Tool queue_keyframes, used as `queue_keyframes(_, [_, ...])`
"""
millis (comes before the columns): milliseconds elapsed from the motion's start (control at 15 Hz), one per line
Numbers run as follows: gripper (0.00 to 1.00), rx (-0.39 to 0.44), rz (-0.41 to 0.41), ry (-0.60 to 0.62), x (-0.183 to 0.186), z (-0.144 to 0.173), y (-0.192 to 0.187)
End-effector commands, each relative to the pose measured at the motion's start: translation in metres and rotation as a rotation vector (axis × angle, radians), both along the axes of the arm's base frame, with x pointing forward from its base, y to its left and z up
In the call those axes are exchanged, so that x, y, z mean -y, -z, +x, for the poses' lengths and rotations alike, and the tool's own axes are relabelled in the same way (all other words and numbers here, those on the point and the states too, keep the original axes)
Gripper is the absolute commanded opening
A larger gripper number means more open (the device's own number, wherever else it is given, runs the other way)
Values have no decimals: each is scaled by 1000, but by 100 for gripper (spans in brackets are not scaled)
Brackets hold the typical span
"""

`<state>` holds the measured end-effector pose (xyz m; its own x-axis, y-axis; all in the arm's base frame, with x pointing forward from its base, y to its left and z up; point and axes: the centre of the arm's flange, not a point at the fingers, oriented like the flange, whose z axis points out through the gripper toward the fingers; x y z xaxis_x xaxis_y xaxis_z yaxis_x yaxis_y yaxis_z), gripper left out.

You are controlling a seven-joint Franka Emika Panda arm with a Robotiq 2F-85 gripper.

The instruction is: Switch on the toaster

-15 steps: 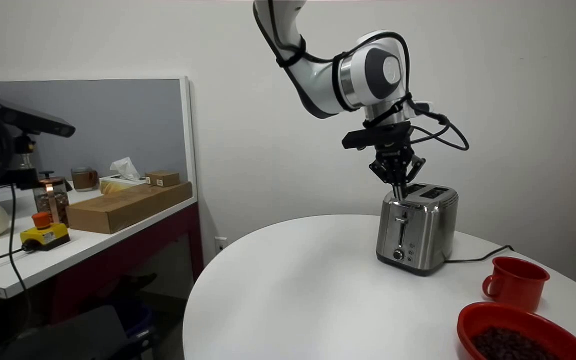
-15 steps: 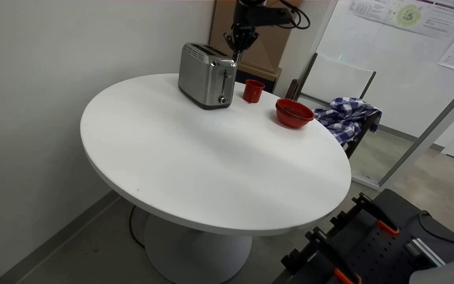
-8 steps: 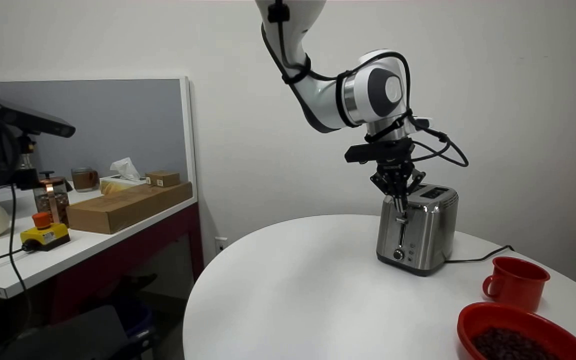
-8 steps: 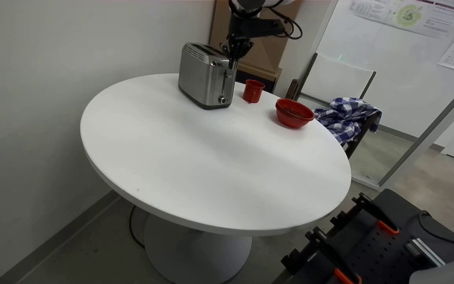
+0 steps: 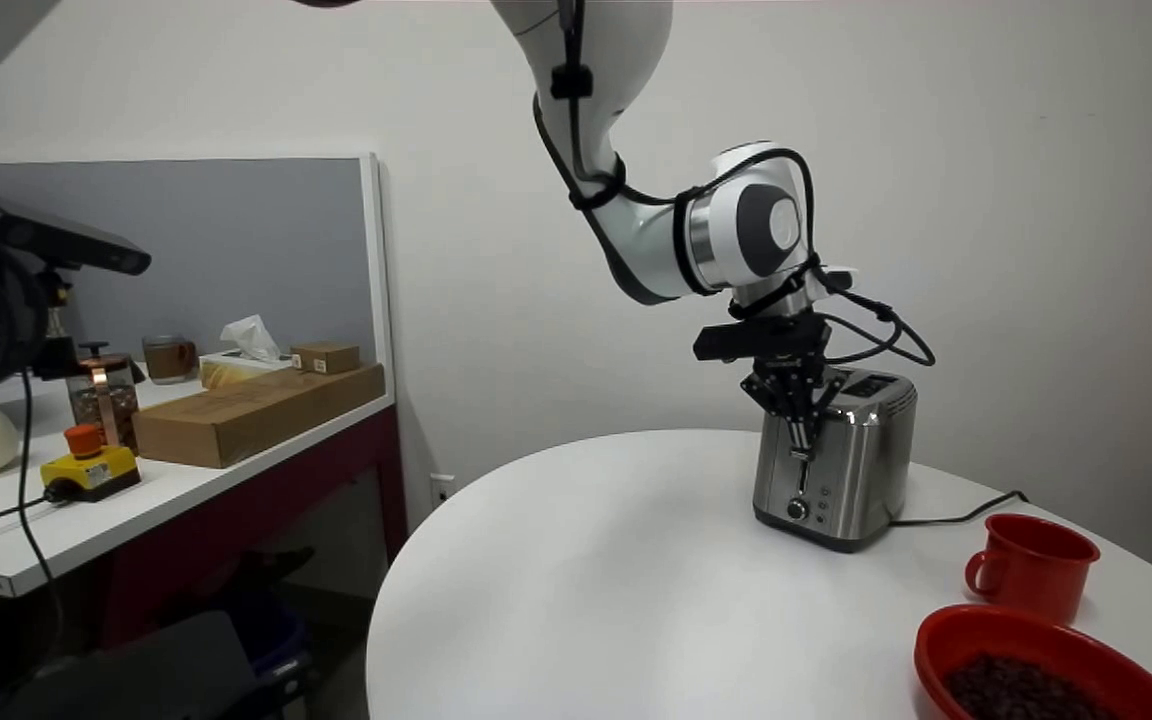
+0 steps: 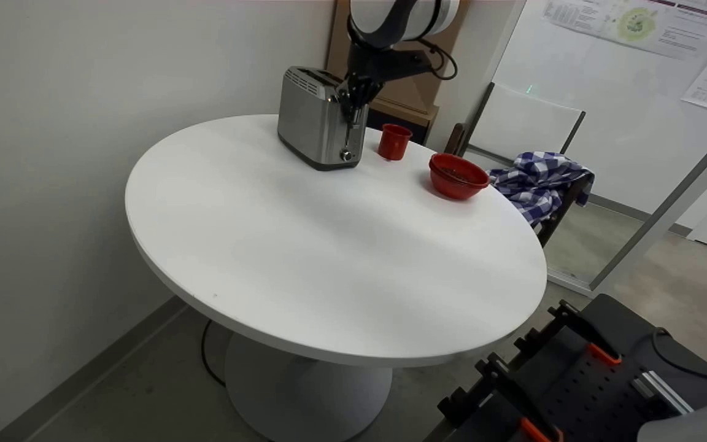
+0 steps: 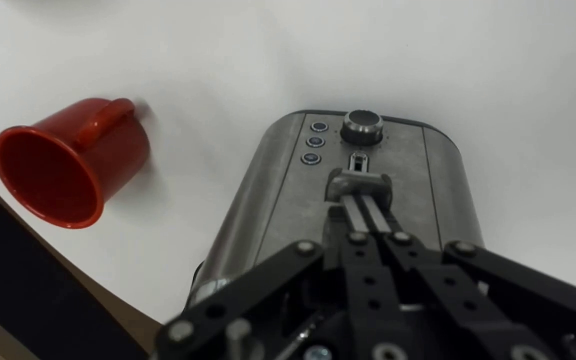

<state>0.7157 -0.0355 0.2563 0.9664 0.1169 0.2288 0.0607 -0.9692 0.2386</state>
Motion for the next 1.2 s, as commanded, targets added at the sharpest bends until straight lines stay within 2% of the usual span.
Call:
queue_keyframes(0, [0,21,-42,-49,0,17,23])
queue_keyframes(533, [0,-38,-96,-95,4,4,81])
queue_keyframes(933, [0,-48,-132,-103,-1,4,80])
queue_keyframes(1000, [2,-59,-129,-82,-1,5,75])
queue_keyframes(1067, [27,-70,-125,-71,-1,8,65])
queue_keyframes(1133, [28,-79,-117,-49,0,9,55])
